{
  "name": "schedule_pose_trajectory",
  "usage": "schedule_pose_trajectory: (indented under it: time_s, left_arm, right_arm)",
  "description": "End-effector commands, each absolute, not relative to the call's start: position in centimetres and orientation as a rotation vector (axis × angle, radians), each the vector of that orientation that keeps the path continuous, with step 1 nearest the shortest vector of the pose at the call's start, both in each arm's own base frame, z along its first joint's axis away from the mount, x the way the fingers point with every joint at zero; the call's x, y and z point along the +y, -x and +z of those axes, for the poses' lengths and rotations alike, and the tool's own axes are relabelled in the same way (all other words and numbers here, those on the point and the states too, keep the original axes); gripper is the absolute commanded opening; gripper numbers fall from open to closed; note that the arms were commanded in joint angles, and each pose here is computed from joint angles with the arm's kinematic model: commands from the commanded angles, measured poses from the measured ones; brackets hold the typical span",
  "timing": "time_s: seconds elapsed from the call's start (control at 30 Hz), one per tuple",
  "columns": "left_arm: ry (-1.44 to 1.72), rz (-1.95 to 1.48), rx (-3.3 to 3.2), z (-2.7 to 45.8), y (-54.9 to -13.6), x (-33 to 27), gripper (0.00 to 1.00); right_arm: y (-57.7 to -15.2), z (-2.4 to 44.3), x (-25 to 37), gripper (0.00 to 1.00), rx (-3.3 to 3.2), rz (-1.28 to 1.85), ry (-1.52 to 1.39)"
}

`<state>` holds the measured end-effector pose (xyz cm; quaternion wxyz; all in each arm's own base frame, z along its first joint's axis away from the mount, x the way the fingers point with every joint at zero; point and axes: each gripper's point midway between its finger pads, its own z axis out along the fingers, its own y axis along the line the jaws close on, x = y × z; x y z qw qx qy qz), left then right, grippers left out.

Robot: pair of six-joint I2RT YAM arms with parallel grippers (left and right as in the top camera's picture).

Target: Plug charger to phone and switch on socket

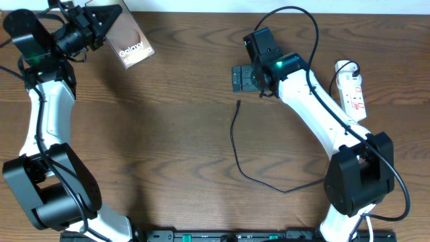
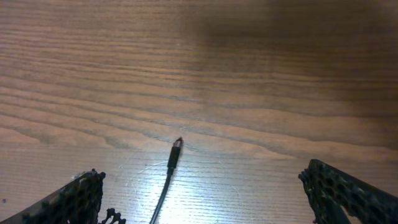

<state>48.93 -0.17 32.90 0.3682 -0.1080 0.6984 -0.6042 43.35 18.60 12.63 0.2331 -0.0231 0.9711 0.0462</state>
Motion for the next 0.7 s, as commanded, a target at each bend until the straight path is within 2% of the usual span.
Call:
schedule_pose_trajectory:
  time_s: [0.0,0.3,0.67]
  left_arm:
    - [0.210,-1.540,1.782,34.0,-48.4,-0.5,0.07]
    - [0.206,-1.538,1.782,34.0,-48.4,-0.5,0.07]
    - [0.177,-1.549,1.791,34.0,-48.1,-0.8,0.07]
  right_arm:
    - [-43.0,12.8,18.6,0.99,2.665,0.111,0.054]
    - [-39.8,11.2,20.8,0.99,2.765,0.148,-0.208]
    - [-37.8,5.4,22.6,0.99,2.867,0.089,-0.500]
